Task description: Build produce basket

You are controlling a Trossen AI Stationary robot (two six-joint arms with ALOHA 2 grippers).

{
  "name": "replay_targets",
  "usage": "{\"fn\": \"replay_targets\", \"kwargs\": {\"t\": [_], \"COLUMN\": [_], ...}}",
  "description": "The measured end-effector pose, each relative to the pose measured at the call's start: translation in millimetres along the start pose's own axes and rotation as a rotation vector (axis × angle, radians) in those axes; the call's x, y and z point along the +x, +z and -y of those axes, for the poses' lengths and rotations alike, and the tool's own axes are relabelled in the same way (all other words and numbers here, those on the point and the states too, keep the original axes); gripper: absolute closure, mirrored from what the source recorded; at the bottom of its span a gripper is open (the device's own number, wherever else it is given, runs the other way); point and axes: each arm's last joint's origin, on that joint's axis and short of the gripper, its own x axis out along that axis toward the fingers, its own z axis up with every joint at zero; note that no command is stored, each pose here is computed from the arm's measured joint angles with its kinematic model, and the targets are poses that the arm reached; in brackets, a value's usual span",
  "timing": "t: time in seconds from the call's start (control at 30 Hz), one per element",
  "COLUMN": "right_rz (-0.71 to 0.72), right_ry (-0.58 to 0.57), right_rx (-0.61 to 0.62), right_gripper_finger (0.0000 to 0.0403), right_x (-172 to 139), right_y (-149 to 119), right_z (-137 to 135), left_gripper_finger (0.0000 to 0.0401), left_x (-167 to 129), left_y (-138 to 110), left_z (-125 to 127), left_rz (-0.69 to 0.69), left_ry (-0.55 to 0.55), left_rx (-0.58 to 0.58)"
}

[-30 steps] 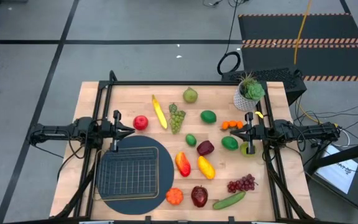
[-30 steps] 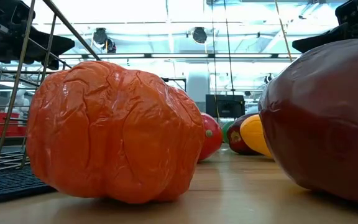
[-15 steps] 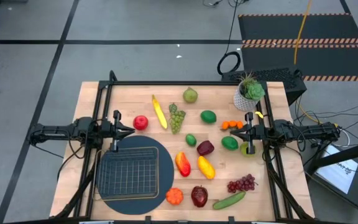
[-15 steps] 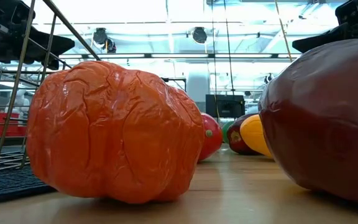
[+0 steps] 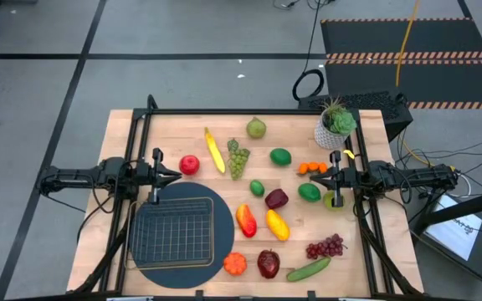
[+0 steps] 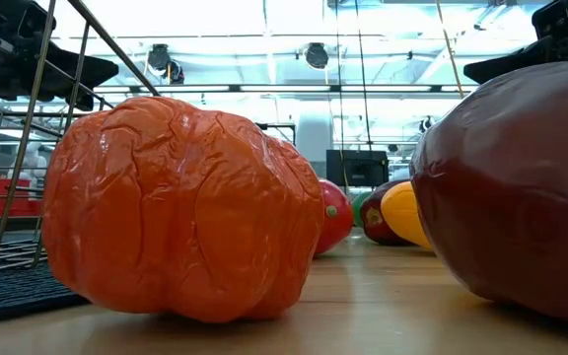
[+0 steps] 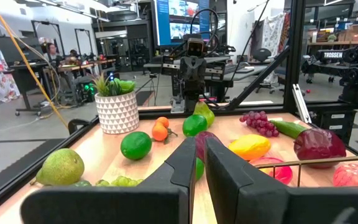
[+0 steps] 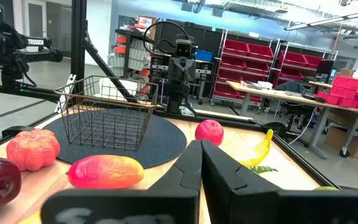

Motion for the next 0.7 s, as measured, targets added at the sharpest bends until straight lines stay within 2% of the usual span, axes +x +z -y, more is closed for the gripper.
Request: {"fn": "replay_targets", "kwargs": {"t": [0.33, 0.43, 0.57, 0.7], "right_rz": [0.0, 0.0, 0.0, 0.0], "right_ry": [0.0, 0.0, 0.0, 0.0], "right_rx": [0.0, 0.0, 0.0, 0.0], "right_gripper_finger": [0.0403, 0.0403, 0.0403, 0.0403], "right_x": [0.0, 0.0, 0.0, 0.0], "right_y": [0.0, 0.0, 0.0, 0.0], "right_z": [0.0, 0.0, 0.0, 0.0], "left_gripper_finger": [0.0364, 0.0364, 0.0365, 0.039], "left_x": [0.0, -0.2, -2.9, -6.7], "left_y": [0.6, 6.8, 27.1, 62.8], "left_z": [0.0, -0.5, -2.0, -4.7], "left_rz": [0.006, 0.071, 0.207, 0.196], "left_ry": [0.0, 0.003, 0.013, 0.013], "left_rx": [-0.035, -0.045, -0.004, -0.007]}}
